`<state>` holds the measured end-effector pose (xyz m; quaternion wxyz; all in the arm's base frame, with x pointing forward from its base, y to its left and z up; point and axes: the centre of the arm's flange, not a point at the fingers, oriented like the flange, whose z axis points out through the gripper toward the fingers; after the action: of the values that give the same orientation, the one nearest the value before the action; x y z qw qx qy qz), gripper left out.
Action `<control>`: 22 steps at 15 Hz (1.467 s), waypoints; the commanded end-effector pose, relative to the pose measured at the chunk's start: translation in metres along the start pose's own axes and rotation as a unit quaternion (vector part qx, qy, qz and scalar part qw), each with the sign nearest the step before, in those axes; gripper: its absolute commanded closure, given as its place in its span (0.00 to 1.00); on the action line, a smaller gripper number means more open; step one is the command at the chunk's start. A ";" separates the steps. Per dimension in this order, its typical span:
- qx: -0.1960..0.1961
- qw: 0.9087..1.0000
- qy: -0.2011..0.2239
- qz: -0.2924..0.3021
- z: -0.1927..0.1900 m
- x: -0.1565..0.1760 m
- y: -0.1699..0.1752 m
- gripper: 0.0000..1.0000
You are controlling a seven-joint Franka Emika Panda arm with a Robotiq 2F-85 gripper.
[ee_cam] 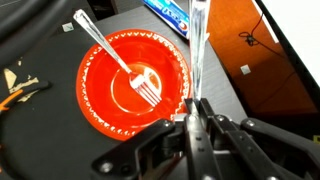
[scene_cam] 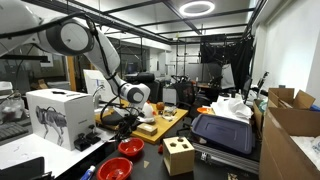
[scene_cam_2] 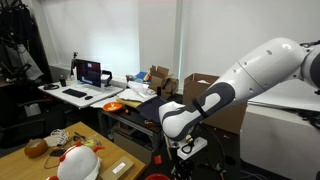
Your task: Put the fork from the table in the orange bowl farthest from you
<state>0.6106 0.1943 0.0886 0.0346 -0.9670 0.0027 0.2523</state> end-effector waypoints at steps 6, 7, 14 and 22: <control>-0.025 0.992 -0.055 -0.113 0.041 -0.020 -0.038 0.98; -0.029 0.991 -0.056 -0.119 0.045 -0.018 -0.040 0.98; -0.058 0.989 -0.014 -0.134 0.056 0.021 -0.054 0.98; -0.068 0.988 0.009 -0.140 0.045 0.045 -0.073 0.98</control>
<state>0.6161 0.2625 0.0368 0.0186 -0.9608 -0.1454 0.2354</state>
